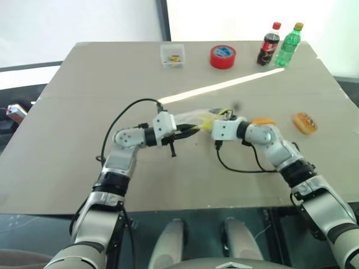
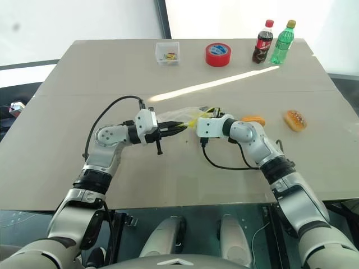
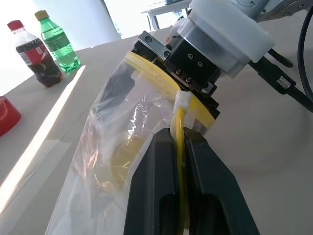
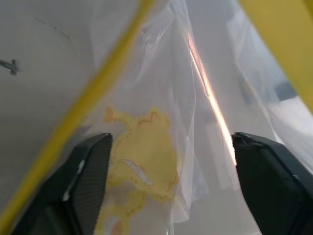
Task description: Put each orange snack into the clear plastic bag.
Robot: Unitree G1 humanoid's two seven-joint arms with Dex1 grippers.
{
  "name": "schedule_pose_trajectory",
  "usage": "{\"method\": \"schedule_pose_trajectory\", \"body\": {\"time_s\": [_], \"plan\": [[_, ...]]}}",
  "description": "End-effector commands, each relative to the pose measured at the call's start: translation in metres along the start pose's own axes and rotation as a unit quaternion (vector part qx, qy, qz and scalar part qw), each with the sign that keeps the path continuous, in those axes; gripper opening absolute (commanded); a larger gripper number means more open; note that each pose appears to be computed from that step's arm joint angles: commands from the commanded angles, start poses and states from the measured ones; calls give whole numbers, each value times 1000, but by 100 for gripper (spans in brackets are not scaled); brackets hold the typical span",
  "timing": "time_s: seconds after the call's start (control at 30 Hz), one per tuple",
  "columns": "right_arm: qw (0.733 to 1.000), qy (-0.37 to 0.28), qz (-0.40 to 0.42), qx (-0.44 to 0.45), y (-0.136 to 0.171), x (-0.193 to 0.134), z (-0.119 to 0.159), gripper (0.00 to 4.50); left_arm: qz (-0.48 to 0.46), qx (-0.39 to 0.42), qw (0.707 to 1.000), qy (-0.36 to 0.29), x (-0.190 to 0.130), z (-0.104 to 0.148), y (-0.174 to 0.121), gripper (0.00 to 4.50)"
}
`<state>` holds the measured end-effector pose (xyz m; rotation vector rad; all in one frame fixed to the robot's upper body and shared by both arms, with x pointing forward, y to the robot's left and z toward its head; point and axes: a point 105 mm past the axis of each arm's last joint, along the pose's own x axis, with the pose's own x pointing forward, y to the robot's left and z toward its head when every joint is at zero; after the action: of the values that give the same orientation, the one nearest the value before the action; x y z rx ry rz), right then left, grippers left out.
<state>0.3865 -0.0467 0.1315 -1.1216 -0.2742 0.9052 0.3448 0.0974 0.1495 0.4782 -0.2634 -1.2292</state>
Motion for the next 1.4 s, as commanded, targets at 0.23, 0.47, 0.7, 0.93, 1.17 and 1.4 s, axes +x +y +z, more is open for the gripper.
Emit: {"method": "schedule_pose_trajectory", "body": {"time_s": [0.23, 0.47, 0.7, 0.93, 1.17, 1.4], "plan": [[999, 3, -36, -30, -24, -5, 0, 447, 12, 14, 1000, -12, 3, 5, 6, 0], [996, 15, -66, -59, -51, -28, -2, 447, 44, 24, 999, 1, 1, -9, 6, 0], [998, 12, -54, -18, -55, -46, 0, 447, 56, 29, 998, 4, 1, -14, 8, 0], [993, -12, -32, 109, -60, -80, 5, 447, 73, 36, 997, 4, 2, -15, 14, 0], [953, 39, -60, 294, -53, -113, -35, 447, 92, 34, 995, 0, 1, -14, 17, 0], [944, 93, -15, 317, -44, -138, -73, 447, 104, 32, 994, 5, 1, -15, 19, 0]]}}
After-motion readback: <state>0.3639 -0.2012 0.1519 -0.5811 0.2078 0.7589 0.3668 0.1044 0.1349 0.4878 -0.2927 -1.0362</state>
